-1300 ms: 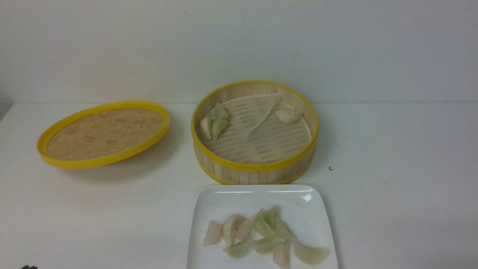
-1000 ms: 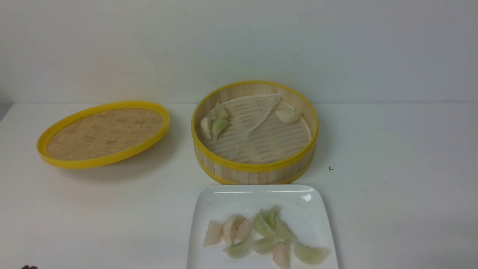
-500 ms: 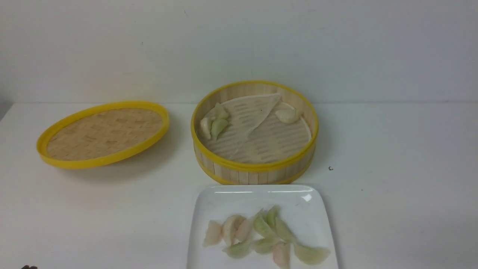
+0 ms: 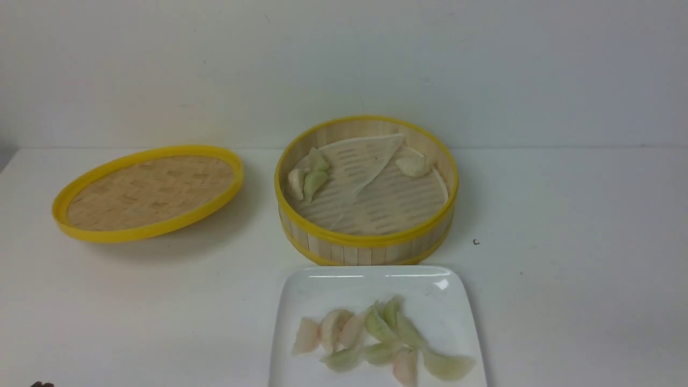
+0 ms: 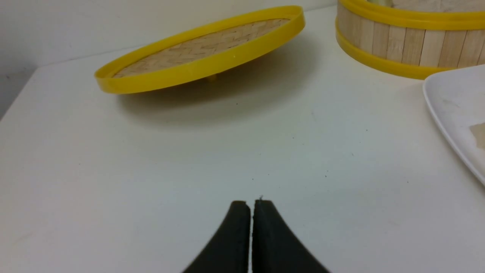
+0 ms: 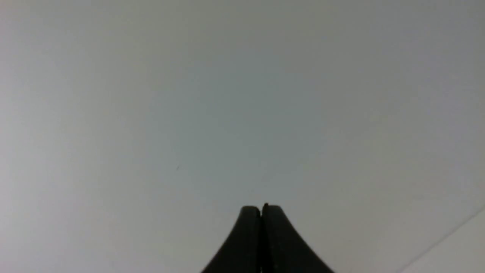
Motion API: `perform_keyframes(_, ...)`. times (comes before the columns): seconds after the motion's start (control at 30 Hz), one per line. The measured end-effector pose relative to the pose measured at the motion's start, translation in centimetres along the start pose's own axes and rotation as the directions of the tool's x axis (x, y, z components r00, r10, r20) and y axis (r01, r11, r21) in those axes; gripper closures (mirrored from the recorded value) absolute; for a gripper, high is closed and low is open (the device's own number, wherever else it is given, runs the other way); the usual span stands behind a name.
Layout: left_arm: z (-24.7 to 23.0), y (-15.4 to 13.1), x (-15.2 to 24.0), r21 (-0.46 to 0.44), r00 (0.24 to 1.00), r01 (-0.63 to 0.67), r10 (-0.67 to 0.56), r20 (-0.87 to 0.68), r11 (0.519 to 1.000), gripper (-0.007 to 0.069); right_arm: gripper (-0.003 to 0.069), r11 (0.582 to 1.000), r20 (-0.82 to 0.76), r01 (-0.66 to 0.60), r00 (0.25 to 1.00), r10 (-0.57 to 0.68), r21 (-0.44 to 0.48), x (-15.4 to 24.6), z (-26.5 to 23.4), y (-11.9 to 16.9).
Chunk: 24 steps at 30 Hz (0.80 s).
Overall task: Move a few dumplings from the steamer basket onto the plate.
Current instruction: Use the right arm to grab a dumpling from inside the steamer
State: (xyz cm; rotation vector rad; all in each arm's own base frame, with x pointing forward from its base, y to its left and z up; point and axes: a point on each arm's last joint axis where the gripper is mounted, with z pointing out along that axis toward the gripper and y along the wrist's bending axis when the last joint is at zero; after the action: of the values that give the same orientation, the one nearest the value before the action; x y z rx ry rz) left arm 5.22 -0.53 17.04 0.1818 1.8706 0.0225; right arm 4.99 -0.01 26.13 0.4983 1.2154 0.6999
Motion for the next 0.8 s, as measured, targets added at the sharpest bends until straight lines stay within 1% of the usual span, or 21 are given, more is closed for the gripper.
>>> perform_keyframes(0.07,0.0,0.0,0.0,0.000,1.000,0.000,0.000,0.000,1.000,0.0631,0.0673,0.995,-0.125,0.100,0.987,-0.098,0.007,-1.4,1.2,2.2)
perform_keyframes(0.1,0.0,0.0,0.0,0.000,1.000,0.000,0.000,0.000,1.000,0.0631,0.0673,0.985,-0.203,0.173,0.964,-0.169,0.003,-2.7,2.3,3.9)
perform_keyframes(0.13,0.0,0.0,0.0,0.000,1.000,0.000,0.000,0.000,1.000,0.0631,0.0673,0.983,-0.236,0.186,0.955,-0.179,0.005,-2.7,2.7,4.1)
perform_keyframes(0.17,0.0,0.0,0.0,0.000,1.000,0.000,0.000,0.000,1.000,0.0631,0.0673,0.967,-0.343,0.255,0.909,-0.237,0.007,-3.5,4.1,5.5)
perform_keyframes(0.2,0.0,0.0,0.0,0.000,1.000,0.000,0.000,0.000,1.000,0.0631,0.0673,0.943,-0.468,0.332,0.831,-0.299,-0.013,-3.4,6.0,6.5)
perform_keyframes(0.23,0.0,0.0,0.0,0.000,1.000,0.000,0.000,0.000,1.000,0.0631,0.0673,0.919,-0.551,0.393,0.758,-0.349,-0.043,-3.3,7.4,7.3)
perform_keyframes(0.27,0.0,0.0,0.0,0.000,1.000,0.000,0.000,0.000,1.000,0.0631,0.0673,0.896,-0.621,0.439,0.683,-0.385,-0.071,-2.9,8.4,7.7)
perform_keyframes(0.33,0.0,0.0,0.0,0.000,1.000,0.000,0.000,0.000,1.000,0.0631,0.0673,0.838,-0.723,0.521,0.515,-0.461,-0.163,-1.8,11.4,9.1)
perform_keyframes(0.37,0.0,0.0,0.0,0.000,1.000,0.000,0.000,0.000,1.000,0.0631,0.0673,0.833,-0.724,0.525,0.505,-0.470,-0.174,-1.7,11.7,9.3)
perform_keyframes(0.4,0.0,0.0,0.0,0.000,1.000,0.000,0.000,0.000,1.000,0.0631,0.0673,0.812,-0.755,0.547,0.439,-0.487,-0.205,-1.1,12.8,9.7)
perform_keyframes(0.43,0.0,0.0,0.0,0.000,1.000,0.000,0.000,0.000,1.000,0.0631,0.0673,0.781,-0.778,0.570,0.359,-0.515,-0.254,-0.3,15.1,10.8)
perform_keyframes(0.5,0.0,0.0,0.0,0.000,1.000,0.000,0.000,0.000,1.000,0.0631,0.0673,0.747,-0.807,0.589,0.253,-0.533,-0.309,1.4,18.1,11.8)
perform_keyframes(0.53,0.0,0.0,0.0,0.000,1.000,0.000,0.000,0.000,1.000,0.0631,0.0673,0.727,-0.821,0.595,0.187,-0.539,-0.342,2.6,19.7,12.0)
perform_keyframes(0.57,0.0,0.0,0.0,0.000,1.000,0.000,0.000,0.000,1.000,0.0631,0.0673,0.719,-0.821,0.593,0.163,-0.547,-0.361,3.0,21.0,12.6)
perform_keyframes(0.6,0.0,0.0,0.0,0.000,1.000,0.000,0.000,0.000,1.000,0.0631,0.0673,0.709,-0.825,0.589,0.122,-0.552,-0.387,3.8,22.3,12.9)
perform_keyframes(0.63,0.0,0.0,0.0,0.000,1.000,0.000,0.000,0.000,1.000,0.0631,0.0673,0.703,-0.828,0.589,0.100,-0.552,-0.398,4.4,22.8,12.7)
perform_keyframes(0.67,0.0,0.0,0.0,0.000,1.000,0.000,0.000,0.000,1.000,0.0631,0.0673,0.694,-0.831,0.577,0.047,-0.555,-0.431,5.6,24.6,13.1)
perform_keyframes(0.7,0.0,0.0,0.0,0.000,1.000,0.000,0.000,0.000,1.000,0.0631,0.0673,0.682,-0.824,0.569,0.012,-0.566,-0.460,6.2,25.9,13.5)
perform_keyframes(0.73,0.0,0.0,0.0,0.000,1.000,0.000,0.000,0.000,1.000,0.0631,0.0673,0.680,-0.827,0.562,-0.013,-0.562,-0.471,6.8,26.3,13.3)
perform_keyframes(0.77,0.0,0.0,0.0,0.000,1.000,0.000,0.000,0.000,1.000,0.0631,0.0673,0.666,-0.819,0.547,-0.065,-0.570,-0.507,8.1,27.9,13.5)
perform_keyframes(0.8,0.0,0.0,0.0,0.000,1.000,0.000,0.000,0.000,1.000,0.0631,0.0673,0.658,-0.810,0.539,-0.082,-0.580,-0.526,8.6,29.0,13.8)
